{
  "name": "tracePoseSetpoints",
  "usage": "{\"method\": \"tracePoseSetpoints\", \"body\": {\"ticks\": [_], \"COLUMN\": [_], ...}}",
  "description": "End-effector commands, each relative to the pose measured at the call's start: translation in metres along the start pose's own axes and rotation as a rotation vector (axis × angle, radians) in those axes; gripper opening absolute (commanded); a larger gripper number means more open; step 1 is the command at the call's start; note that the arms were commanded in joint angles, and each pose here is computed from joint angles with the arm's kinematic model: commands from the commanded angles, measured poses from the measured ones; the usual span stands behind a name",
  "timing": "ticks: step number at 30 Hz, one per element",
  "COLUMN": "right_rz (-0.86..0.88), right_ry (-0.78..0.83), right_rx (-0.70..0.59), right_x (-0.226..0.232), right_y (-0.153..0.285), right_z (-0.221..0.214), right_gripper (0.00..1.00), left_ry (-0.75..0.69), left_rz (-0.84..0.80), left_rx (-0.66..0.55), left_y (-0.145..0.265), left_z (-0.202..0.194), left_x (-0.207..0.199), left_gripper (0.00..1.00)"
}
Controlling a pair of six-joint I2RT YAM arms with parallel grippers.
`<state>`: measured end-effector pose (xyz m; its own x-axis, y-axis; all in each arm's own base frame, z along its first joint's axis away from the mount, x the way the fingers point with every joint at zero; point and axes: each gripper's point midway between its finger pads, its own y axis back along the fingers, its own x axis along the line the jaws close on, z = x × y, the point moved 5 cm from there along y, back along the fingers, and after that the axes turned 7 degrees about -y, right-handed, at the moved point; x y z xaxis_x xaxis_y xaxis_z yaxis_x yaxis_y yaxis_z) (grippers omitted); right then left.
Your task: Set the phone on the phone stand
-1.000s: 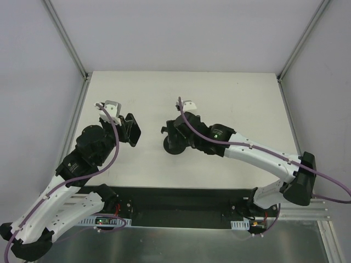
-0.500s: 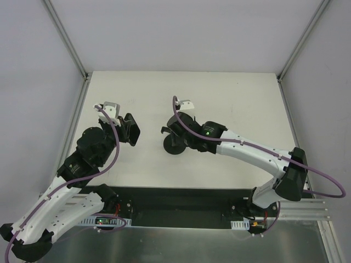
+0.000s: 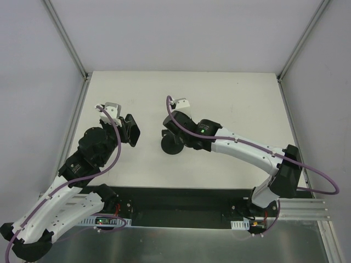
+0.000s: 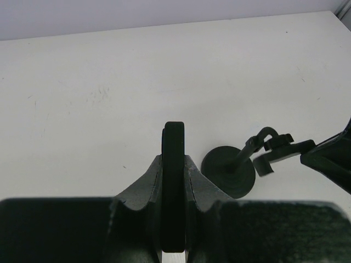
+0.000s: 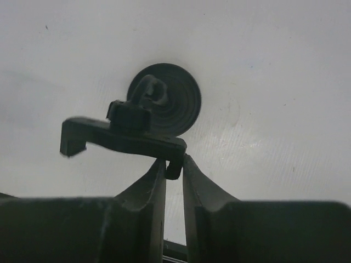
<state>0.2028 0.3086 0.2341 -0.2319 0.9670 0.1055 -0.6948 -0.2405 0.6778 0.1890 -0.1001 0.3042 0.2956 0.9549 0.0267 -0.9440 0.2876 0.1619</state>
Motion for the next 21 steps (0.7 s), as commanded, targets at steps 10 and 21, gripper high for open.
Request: {"method": "tracePoseSetpoints", "body": {"ticks": [10,21], "right_rz": [-0.007,0.243], "right_ry": [0.168,0.255], "right_rx": [-0.053,0.085], "right_x": [-0.016,-0.03], "right_y": [0.005,0.0], "right_z": [0.013,0.012], "right_gripper": [0.01,0.01], "left_ry": [0.009,-0.114], "left_rz": [-0.126,-0.652], "left_rx": [-0.156,-0.286], "left_y": [0.0,0.04], "left_z": [0.028,0.048], "left_x": [-0.014,-0.068], "left_gripper": [0.0,0.0]}}
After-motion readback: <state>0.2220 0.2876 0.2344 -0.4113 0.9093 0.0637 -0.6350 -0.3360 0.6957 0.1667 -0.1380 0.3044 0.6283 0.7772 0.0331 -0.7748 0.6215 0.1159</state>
